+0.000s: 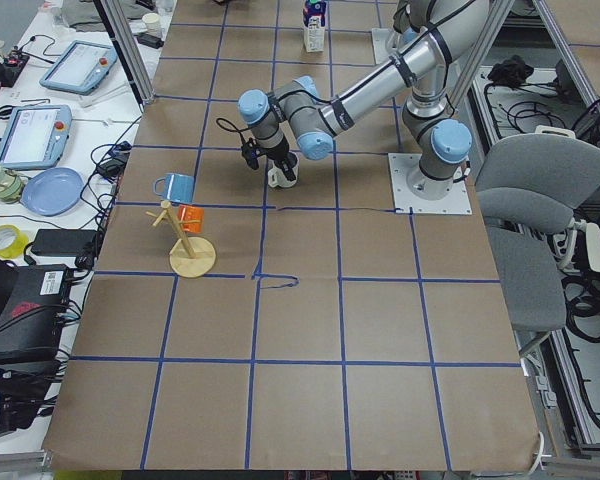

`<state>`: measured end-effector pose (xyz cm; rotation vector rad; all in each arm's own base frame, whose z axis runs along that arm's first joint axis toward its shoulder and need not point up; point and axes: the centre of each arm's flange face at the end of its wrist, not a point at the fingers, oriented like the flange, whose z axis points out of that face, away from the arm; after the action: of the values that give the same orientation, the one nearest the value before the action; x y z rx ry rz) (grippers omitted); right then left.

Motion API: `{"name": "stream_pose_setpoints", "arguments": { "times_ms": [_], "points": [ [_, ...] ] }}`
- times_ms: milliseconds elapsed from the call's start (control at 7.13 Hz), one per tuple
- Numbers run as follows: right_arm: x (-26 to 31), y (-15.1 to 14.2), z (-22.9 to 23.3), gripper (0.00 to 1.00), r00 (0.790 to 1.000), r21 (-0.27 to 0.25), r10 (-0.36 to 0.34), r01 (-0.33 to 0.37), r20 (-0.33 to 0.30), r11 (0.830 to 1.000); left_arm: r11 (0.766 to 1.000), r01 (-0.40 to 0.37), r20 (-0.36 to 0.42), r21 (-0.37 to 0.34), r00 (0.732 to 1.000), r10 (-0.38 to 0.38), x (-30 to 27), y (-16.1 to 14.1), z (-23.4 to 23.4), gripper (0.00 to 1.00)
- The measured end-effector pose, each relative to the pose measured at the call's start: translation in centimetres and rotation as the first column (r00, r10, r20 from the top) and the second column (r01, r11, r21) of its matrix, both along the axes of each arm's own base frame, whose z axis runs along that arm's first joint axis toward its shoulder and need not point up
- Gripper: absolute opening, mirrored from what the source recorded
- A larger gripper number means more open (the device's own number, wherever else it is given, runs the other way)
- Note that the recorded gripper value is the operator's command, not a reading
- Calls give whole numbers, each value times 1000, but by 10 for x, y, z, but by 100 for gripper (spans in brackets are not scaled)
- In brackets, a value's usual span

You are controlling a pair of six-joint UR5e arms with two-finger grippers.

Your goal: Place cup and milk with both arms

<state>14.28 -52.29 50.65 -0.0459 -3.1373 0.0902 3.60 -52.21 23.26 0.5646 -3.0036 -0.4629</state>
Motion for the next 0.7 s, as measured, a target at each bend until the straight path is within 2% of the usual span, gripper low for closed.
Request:
{"name": "stream_pose_setpoints", "arguments": {
  "times_ms": [280,561,701],
  "points": [
    [0,0,0,100,1000,0,0,0,0,1000,1000,-21,6,-2,1000,22,0,-1,2,0],
    [0,0,0,100,1000,0,0,0,0,1000,995,-96,36,-30,995,97,-2,-10,16,0],
    [0,0,0,100,1000,0,0,0,0,1000,987,-144,47,-68,988,147,-5,-21,35,0]
  ]
}}
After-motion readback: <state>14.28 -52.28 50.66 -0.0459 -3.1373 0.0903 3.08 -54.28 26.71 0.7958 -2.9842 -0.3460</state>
